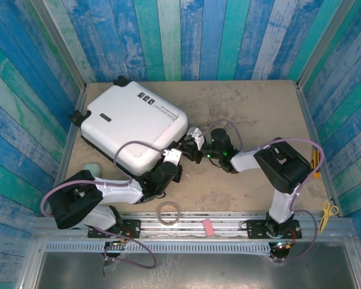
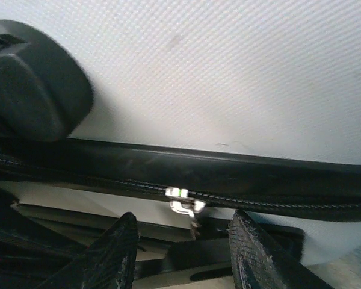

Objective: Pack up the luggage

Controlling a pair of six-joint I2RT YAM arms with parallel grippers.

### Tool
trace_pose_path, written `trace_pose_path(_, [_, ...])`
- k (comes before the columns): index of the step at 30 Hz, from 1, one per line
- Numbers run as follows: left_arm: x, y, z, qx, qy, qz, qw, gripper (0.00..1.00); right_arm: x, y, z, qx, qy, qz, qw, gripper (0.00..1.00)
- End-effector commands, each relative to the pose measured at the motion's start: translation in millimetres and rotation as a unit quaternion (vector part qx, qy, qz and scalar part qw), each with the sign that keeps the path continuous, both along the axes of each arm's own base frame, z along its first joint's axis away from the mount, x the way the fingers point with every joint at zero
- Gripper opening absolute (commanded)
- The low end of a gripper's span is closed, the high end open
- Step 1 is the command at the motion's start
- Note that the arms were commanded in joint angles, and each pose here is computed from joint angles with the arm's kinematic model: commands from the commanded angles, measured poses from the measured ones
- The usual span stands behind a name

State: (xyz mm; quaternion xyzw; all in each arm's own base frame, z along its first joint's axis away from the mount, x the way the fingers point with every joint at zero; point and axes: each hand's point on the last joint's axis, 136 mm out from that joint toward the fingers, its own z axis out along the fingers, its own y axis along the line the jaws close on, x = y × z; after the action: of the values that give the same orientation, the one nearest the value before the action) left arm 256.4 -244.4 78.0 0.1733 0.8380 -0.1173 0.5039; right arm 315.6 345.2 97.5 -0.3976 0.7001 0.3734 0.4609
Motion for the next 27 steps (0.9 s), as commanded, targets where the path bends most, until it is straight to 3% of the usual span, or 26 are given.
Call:
trace_pose_path(1, [-39.4, 22.7, -70.3, 0.047, 0.125, -0.018, 0.991, 0.0, 19.7, -10.6, 12.9, -0.002, -0.032, -0.055, 0.998, 0.43])
trace_pose_path(7, [-39.3, 20.1, -71.5, 0.048, 0.126, -0.022, 0.991, 0.0, 22.4, -5.8, 12.3, -0.003, -0.025, -0.049, 0.998, 0.36])
trace_pose_path(12, [-38.4, 16.8, -73.0, 0.05, 0.127, -0.026, 0.99, 0.0, -4.5, 12.1, 14.4, 0.019, -0.027, 0.043, 0.999, 0.38])
trace_pose_path(20, [-37.6, 14.0, -76.3, 0.058, 0.129, -0.033, 0.989, 0.0, -25.5, 28.4, 18.1, 0.043, -0.026, 0.112, 0.992, 0.38])
trace_pose_path(25, [-36.8, 13.3, -75.0, 0.058, 0.125, -0.034, 0.99, 0.0, -26.6, 33.3, 21.4, 0.058, -0.026, 0.122, 0.991, 0.28])
trace_pose_path(27, [-36.9, 14.0, -74.5, 0.059, 0.125, -0.034, 0.99, 0.0, -22.5, 33.5, 23.9, 0.061, -0.022, 0.111, 0.992, 0.17])
